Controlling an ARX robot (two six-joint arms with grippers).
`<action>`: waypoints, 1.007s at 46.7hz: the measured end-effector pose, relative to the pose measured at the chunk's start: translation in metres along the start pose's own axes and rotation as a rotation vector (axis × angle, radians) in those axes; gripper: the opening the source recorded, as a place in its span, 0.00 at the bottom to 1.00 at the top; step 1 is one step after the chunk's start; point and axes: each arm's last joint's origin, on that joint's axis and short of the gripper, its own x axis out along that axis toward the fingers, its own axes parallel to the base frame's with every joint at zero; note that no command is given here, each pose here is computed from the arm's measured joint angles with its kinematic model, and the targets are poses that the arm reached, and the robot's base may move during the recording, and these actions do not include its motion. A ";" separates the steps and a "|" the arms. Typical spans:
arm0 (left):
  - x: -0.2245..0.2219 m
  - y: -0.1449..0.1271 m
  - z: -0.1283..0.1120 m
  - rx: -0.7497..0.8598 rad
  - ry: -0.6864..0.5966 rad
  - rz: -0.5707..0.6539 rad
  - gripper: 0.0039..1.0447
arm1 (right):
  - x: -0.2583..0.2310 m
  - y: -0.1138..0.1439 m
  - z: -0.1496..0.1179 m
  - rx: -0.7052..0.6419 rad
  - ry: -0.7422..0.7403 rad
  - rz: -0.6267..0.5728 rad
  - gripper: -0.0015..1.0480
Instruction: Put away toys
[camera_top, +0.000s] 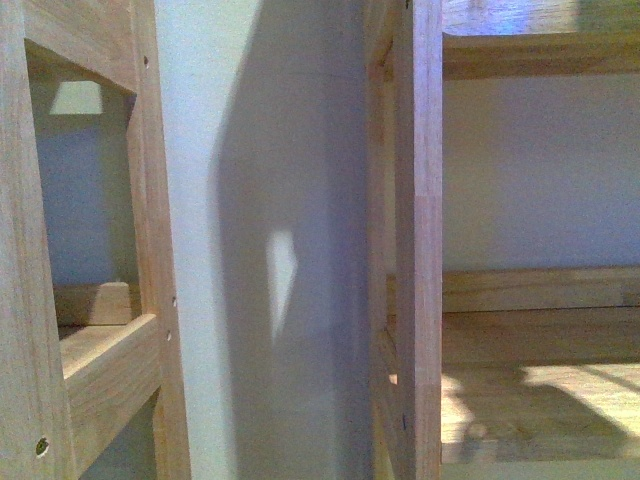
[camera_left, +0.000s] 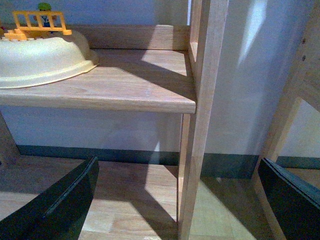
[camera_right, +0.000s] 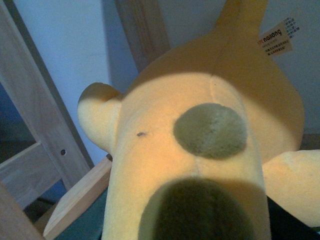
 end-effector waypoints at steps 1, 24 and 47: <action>0.000 0.000 0.000 0.000 0.000 0.000 0.95 | -0.001 0.001 0.000 -0.002 -0.002 0.001 0.52; 0.000 0.000 0.000 0.000 0.000 0.000 0.95 | -0.027 -0.004 0.019 -0.075 -0.106 -0.035 1.00; 0.000 0.000 0.000 0.000 0.000 0.000 0.95 | -0.125 0.004 0.030 -0.199 -0.288 -0.123 1.00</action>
